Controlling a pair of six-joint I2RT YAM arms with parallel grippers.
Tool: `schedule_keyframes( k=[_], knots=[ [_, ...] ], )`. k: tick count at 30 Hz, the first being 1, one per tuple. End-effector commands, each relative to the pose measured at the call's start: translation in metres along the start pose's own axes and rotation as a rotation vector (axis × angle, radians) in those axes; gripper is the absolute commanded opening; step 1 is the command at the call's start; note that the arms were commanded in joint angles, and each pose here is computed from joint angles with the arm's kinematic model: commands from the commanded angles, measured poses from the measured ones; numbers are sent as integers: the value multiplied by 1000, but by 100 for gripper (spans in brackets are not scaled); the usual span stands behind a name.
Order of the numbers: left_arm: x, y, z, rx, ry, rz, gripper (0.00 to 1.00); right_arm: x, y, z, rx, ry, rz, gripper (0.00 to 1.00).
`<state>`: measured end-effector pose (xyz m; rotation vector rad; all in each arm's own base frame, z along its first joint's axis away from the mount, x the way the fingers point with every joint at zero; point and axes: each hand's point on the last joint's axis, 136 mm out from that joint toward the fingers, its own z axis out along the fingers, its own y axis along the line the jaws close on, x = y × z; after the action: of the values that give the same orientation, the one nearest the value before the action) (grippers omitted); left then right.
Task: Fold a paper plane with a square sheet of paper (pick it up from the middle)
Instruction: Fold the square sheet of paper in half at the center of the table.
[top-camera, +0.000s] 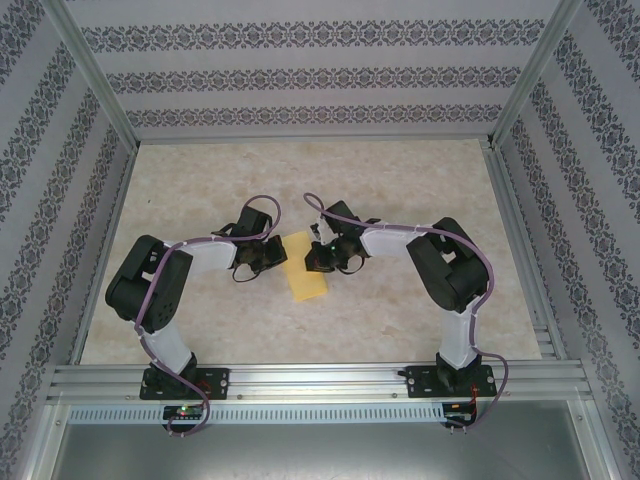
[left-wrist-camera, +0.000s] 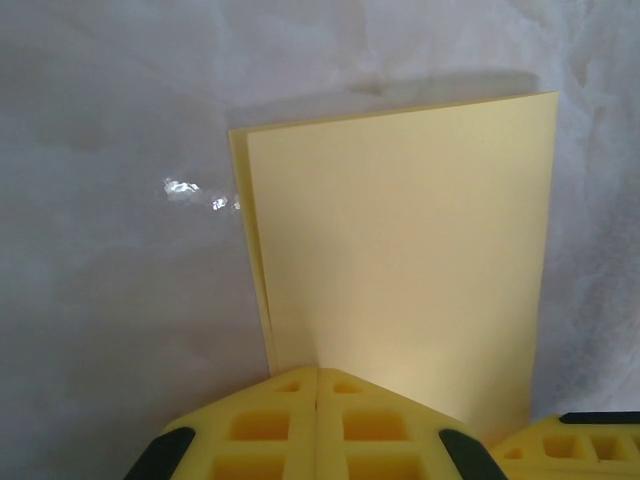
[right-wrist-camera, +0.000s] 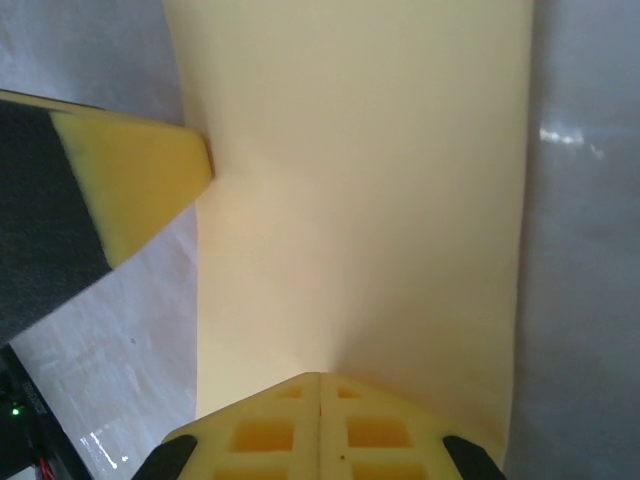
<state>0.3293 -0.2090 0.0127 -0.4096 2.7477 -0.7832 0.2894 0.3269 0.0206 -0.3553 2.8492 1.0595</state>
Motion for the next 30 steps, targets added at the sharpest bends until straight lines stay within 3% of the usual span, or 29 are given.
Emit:
schedule_keyframes(
  k=[1,21,25,30],
  knots=[
    [55,85,15,-319,154,-59,0,11,-3,1,-9,29,-18,5],
    [56,86,14,-330,144,-54,0,93,-53,-19,121,125,28,7],
    [50,78,14,-313,132,-35,0,86,-46,-29,124,89,13,7],
    [37,50,13,-219,105,10,0,47,-12,-56,94,-54,-62,11]
  ],
)
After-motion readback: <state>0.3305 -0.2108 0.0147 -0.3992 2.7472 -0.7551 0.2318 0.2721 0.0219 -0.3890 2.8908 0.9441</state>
